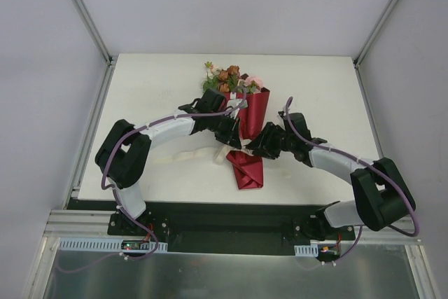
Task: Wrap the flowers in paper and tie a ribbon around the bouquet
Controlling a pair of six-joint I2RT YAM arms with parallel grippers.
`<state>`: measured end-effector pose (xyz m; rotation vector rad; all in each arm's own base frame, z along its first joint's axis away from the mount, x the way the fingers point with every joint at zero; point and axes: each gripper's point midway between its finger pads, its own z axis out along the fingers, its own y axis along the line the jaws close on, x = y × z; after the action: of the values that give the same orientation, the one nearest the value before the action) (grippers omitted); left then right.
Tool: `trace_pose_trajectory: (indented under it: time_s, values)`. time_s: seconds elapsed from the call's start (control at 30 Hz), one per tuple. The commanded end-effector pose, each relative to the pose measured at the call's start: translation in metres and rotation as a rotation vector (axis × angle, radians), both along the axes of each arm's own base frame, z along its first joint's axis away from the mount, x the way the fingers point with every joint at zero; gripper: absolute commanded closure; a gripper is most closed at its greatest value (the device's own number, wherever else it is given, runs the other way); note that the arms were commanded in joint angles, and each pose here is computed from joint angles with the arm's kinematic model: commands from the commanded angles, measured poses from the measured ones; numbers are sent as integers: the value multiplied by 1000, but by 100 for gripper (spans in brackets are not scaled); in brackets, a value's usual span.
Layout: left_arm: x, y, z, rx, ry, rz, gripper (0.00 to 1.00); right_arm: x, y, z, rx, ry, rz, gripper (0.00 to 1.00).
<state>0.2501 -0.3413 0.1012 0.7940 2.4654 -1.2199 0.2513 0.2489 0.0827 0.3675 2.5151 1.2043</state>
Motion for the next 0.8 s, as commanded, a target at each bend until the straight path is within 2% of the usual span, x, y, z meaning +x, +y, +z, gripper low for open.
trace_pose_trajectory:
  time_s: [0.0,0.17,0.23,0.27,0.3,0.37,0.47,0.53,0.57,0.6,0.77]
  values:
    - [-1,-2,24,-63,-37,-17,100,2,-13,14,-53,-34,-22,52]
    - [-3,-2,22,-66,-30,-25,100,0,-18,29,-63,-20,-49,45]
    - [-4,-3,21,-69,-20,-28,100,-3,-16,36,-12,28,-99,33]
    - [-4,-3,21,-73,-21,-28,100,-4,-14,39,22,51,-121,22]
    - [-5,-3,21,-73,-21,-28,100,-3,-13,42,46,68,-143,18]
    - [-6,-2,24,-78,-29,-28,100,2,-9,48,91,131,-202,15]
    - [-8,-2,27,-86,-36,-37,100,6,1,51,171,236,-254,14]
    - [-9,-1,28,-91,-44,-45,100,12,4,53,205,258,-288,18]
    - [-9,-1,27,-88,-44,-43,100,10,4,47,216,320,-333,24]
    - [-10,-1,27,-90,-44,-46,100,14,6,47,234,320,-340,26]
    - [-12,-2,27,-97,-42,-59,100,22,9,44,252,383,-398,31]
